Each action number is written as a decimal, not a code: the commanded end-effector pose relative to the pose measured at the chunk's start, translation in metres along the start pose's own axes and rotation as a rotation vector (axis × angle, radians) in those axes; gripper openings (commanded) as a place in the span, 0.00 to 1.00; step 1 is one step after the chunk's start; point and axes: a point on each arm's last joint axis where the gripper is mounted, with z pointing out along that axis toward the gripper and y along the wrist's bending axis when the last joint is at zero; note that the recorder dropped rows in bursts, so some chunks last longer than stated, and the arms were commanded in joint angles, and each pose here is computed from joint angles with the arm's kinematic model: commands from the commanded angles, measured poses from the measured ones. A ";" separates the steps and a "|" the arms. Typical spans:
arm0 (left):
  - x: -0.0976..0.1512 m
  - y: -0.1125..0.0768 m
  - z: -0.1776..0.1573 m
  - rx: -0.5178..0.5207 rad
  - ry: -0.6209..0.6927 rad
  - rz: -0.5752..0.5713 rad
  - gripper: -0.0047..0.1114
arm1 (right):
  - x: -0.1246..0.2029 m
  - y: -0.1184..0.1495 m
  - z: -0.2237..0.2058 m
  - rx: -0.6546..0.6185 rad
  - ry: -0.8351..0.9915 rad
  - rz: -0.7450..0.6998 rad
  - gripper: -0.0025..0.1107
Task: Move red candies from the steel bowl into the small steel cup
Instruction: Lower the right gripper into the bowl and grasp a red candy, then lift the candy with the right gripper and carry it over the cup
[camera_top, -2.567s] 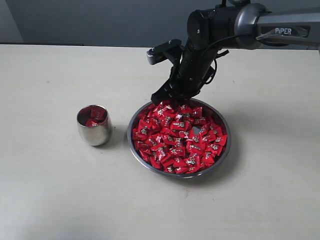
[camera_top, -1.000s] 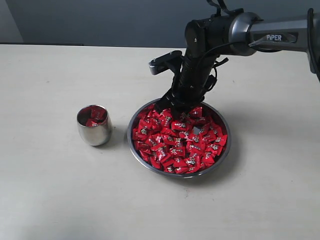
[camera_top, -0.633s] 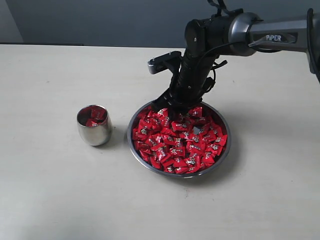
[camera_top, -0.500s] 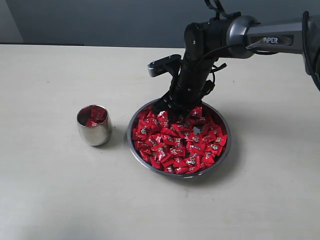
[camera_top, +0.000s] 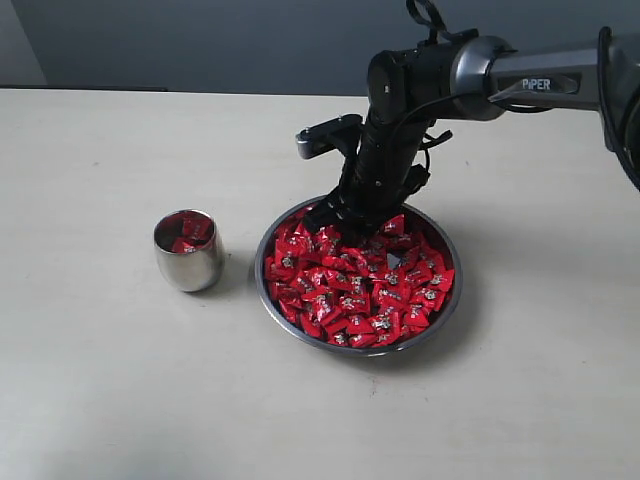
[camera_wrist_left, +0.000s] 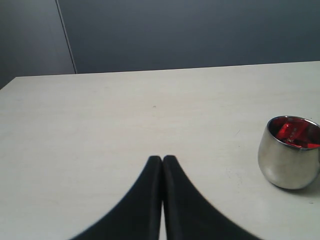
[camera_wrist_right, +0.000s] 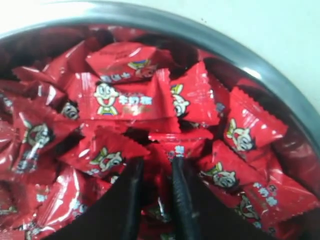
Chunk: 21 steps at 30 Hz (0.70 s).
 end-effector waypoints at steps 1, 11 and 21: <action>0.001 0.000 0.000 0.000 -0.003 -0.005 0.04 | 0.000 -0.003 -0.002 0.029 0.007 -0.028 0.01; 0.001 0.000 0.000 0.000 -0.003 -0.005 0.04 | -0.008 -0.004 -0.041 0.101 -0.117 -0.076 0.01; 0.001 0.000 0.000 0.000 -0.003 -0.005 0.04 | -0.017 -0.004 -0.077 0.153 -0.300 0.014 0.01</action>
